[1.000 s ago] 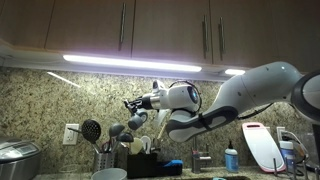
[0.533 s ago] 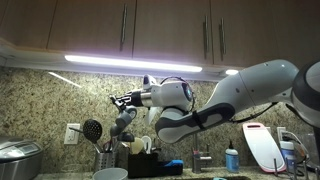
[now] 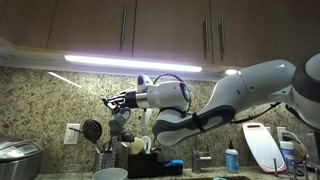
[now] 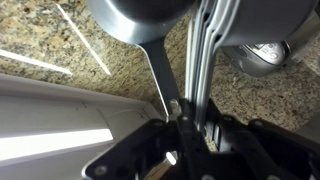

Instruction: Pick up the grey object above the sink and place it on the counter-top

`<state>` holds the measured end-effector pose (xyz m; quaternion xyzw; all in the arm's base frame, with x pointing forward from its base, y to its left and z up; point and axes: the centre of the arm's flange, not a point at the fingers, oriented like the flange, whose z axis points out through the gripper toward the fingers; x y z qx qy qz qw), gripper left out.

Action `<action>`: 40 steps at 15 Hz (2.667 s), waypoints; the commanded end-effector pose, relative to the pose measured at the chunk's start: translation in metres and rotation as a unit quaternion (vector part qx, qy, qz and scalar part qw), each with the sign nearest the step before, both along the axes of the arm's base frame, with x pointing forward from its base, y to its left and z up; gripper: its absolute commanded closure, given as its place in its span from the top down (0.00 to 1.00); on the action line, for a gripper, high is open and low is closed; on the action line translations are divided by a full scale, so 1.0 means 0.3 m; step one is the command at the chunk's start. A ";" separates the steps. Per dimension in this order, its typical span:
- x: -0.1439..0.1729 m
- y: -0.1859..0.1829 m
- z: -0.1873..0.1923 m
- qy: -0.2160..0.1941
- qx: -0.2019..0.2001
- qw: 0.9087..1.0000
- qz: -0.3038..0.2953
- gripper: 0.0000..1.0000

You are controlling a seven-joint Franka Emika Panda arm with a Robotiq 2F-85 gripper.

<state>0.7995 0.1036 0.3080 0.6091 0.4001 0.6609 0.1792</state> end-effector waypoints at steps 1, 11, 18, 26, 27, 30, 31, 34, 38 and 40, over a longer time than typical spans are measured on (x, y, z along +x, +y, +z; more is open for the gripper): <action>-0.153 0.004 -0.134 -0.015 -0.030 0.999 0.018 0.05; -0.177 0.037 -0.151 -0.028 -0.060 0.997 0.035 0.05; -0.224 0.051 -0.059 -0.069 -0.057 0.995 0.045 0.05; -0.035 0.116 0.074 -0.050 -0.053 0.996 0.053 0.19; -0.035 0.115 0.074 -0.050 -0.053 0.996 0.053 0.19; -0.034 0.118 0.071 -0.050 -0.053 0.996 0.056 0.05; -0.035 0.129 0.068 -0.047 -0.054 0.996 0.061 0.05; -0.039 0.180 0.042 -0.043 -0.063 0.995 0.070 0.05; -0.062 0.242 0.005 -0.039 -0.077 0.992 0.087 0.05; -0.071 0.271 -0.017 -0.034 -0.083 0.991 0.096 0.05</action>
